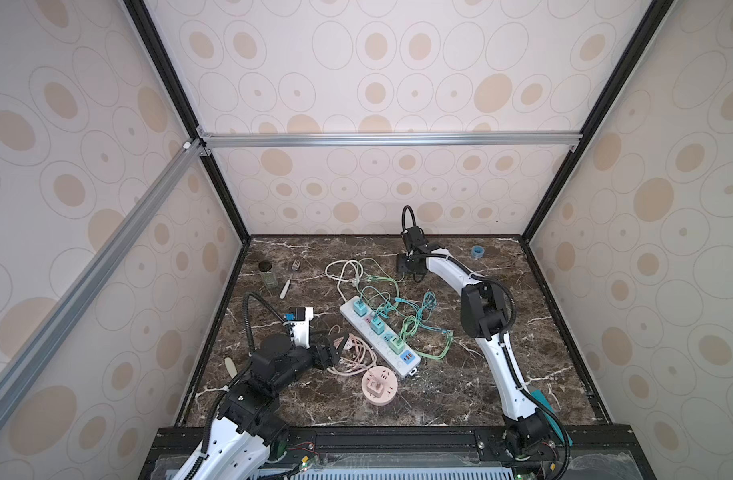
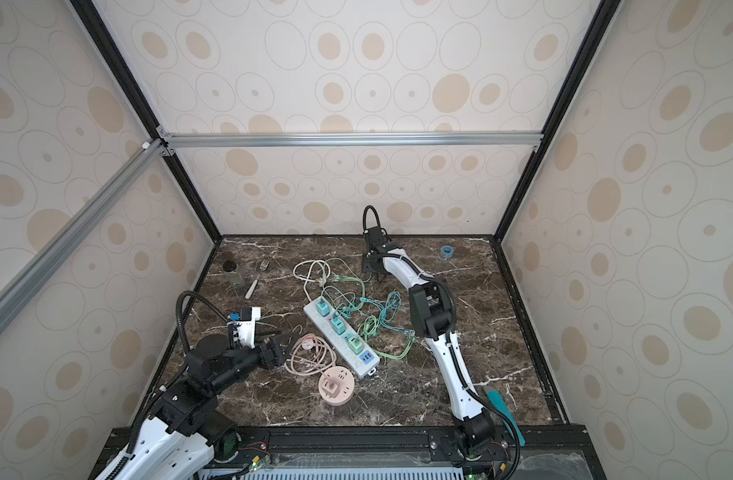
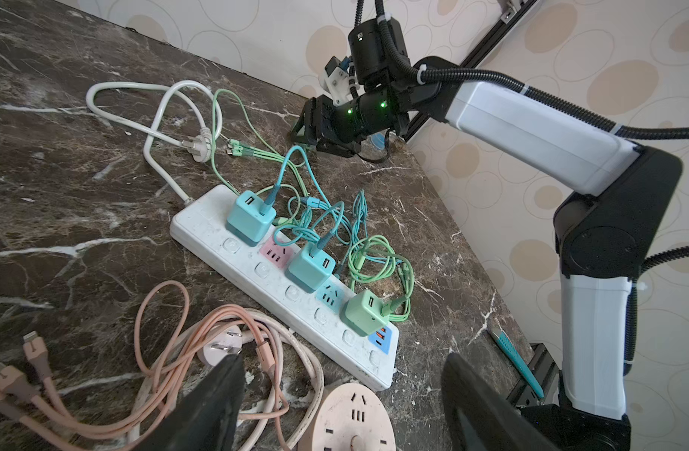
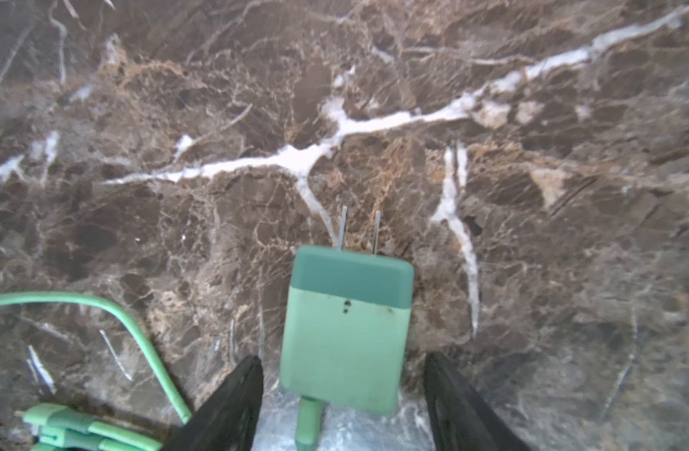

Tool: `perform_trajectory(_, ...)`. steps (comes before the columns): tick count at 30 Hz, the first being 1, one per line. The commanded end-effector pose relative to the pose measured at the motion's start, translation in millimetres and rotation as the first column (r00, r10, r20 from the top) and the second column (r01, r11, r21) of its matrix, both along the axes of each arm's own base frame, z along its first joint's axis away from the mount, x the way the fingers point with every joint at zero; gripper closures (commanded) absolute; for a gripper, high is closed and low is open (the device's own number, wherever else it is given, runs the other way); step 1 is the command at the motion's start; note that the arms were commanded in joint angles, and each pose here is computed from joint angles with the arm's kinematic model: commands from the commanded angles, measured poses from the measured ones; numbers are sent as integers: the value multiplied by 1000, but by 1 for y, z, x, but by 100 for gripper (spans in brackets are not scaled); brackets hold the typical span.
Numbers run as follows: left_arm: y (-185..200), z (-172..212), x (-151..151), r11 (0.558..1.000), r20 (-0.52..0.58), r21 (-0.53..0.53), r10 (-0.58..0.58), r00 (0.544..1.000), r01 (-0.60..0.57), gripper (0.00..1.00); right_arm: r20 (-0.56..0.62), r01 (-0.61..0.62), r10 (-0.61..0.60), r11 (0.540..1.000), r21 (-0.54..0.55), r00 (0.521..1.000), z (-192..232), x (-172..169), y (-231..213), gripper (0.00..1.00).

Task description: Insert the plug

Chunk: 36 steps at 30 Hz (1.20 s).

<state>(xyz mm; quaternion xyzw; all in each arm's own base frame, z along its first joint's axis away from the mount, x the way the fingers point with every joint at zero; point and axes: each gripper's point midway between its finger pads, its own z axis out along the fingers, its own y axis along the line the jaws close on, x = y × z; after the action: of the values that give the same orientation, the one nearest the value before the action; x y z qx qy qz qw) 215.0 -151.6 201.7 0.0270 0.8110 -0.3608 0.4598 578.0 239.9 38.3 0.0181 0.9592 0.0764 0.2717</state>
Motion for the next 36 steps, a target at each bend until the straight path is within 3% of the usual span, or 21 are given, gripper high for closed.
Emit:
perform_trajectory(1,0,7,1,1000,24,-14,2,1000,-2,20,0,25,-25,1000,-10,1000,-1,5,-3,34)
perform_trajectory(15,0,5,2,1000,18,-11,1,1000,0,20,-13,13,-13,999,-40,1000,-11,5,-5,39)
perform_trajectory(23,0,4,2,1000,10,-8,2,1000,-1,20,-21,4,-5,999,-51,1000,-18,4,-7,48)
perform_trajectory(29,0,4,2,1000,4,-12,2,1000,-2,20,41,-20,21,999,-47,999,2,12,-6,65)
perform_trajectory(36,-3,4,1,1000,-2,-23,-11,1000,11,20,114,-104,107,994,-35,988,33,-1,-4,76)
